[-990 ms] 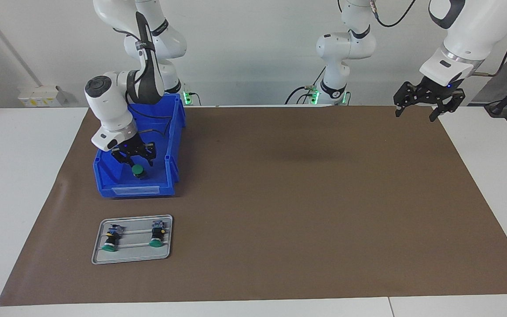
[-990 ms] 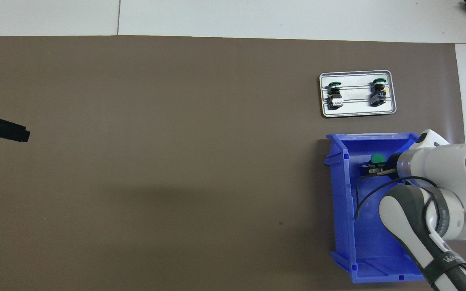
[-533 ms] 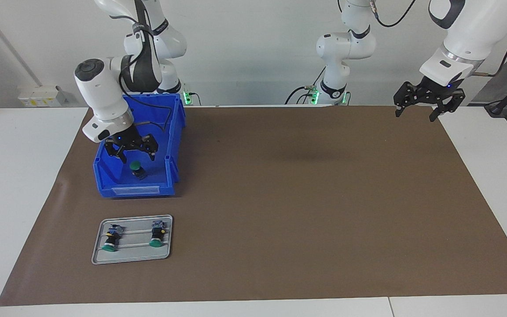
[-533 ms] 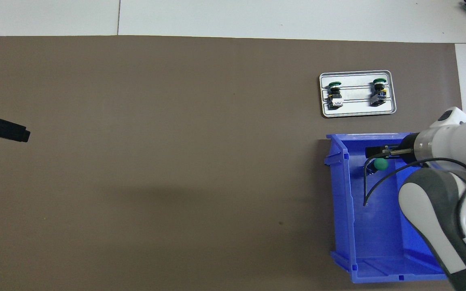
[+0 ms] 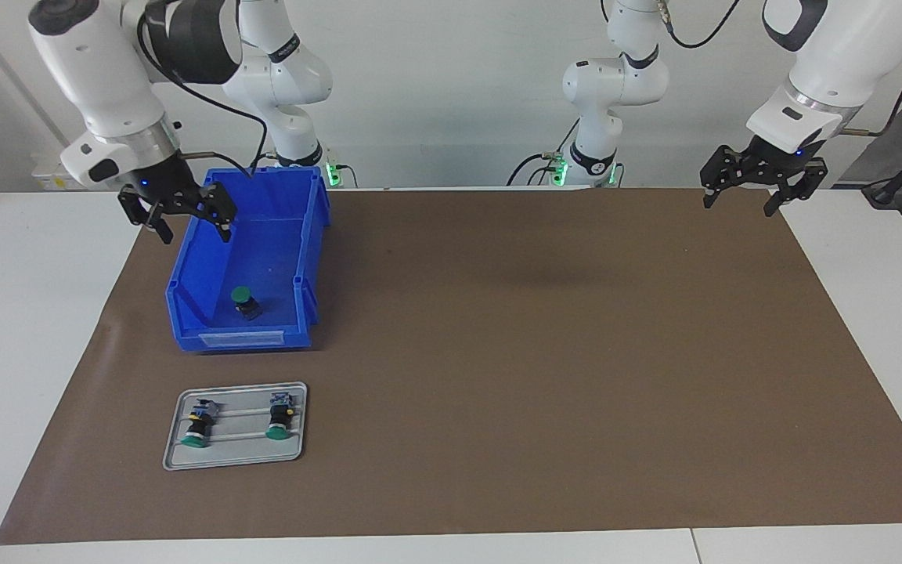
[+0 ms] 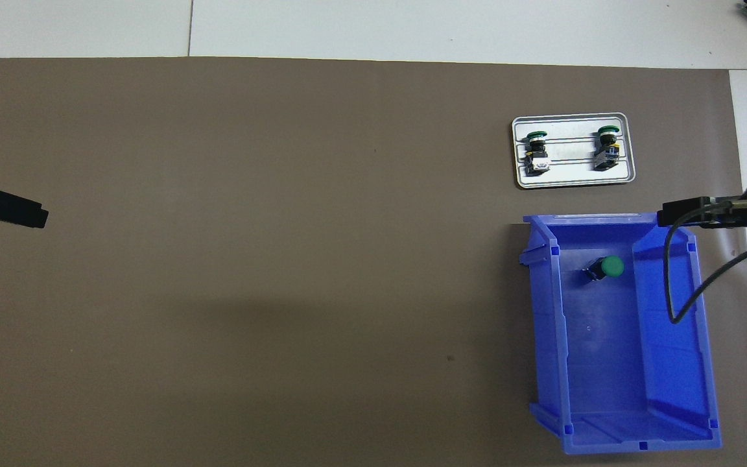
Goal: Place and press button with both arms
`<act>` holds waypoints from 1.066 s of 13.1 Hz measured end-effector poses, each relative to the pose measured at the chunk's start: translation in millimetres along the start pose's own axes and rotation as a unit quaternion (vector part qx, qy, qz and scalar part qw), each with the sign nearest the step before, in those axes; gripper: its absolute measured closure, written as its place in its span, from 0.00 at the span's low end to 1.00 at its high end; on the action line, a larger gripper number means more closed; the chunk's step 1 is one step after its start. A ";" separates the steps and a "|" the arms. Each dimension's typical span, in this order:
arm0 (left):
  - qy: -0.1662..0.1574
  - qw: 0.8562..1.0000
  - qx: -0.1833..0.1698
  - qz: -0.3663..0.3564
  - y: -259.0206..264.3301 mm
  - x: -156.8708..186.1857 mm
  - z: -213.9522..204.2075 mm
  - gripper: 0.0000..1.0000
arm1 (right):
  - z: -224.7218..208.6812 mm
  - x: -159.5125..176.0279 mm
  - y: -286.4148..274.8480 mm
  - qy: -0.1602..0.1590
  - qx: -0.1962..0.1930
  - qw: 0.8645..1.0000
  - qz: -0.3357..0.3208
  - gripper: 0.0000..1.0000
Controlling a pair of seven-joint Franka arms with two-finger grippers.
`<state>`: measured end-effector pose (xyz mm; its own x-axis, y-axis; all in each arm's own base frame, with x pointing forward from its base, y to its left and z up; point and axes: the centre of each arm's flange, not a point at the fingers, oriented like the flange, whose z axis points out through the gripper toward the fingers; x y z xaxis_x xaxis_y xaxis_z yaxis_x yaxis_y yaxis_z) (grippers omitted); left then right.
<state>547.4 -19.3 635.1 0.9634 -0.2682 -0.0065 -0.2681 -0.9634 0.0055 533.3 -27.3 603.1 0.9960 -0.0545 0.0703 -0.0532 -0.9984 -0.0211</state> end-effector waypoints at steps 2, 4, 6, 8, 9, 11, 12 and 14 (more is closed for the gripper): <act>0.000 1.000 0.000 0.000 0.0 0.0 0.1 0.00 | -43.3 -8.0 3.5 -0.016 -0.001 1.000 0.018 0.00; 0.000 1.000 0.000 0.000 0.0 0.0 0.1 0.00 | -70.5 -12.3 3.0 -0.028 -0.003 0.999 0.041 0.00; 0.000 1.000 0.000 0.000 0.0 0.0 0.1 0.00 | -64.7 -9.7 4.1 -0.045 -0.008 0.998 0.049 0.00; 0.000 1.000 0.000 0.000 0.0 0.0 0.1 0.00 | -52.6 -7.8 10.0 -0.062 -0.011 0.996 0.055 0.00; 0.000 1.000 0.000 0.000 0.0 0.0 0.1 0.00 | -49.3 -7.4 13.0 -0.066 -0.011 0.996 0.057 0.00; 0.000 1.000 0.000 0.000 0.0 0.0 0.1 0.00 | -48.8 -6.6 16.5 -0.063 -0.010 0.997 0.049 0.00; 0.000 1.000 0.000 0.000 0.0 0.0 0.1 0.00 | -50.1 -4.5 15.9 -0.055 -0.010 0.998 0.040 0.00; 0.000 1.000 0.000 0.000 0.0 0.0 0.1 0.00 | -50.9 -3.0 10.9 -0.049 -0.009 0.998 0.026 0.00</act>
<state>547.3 -19.3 635.0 0.9633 -0.2682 -0.0067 -0.2681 -0.9634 0.0056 526.1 -38.9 653.5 0.9941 -0.1052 -0.0279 -0.1053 -0.9944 -0.0039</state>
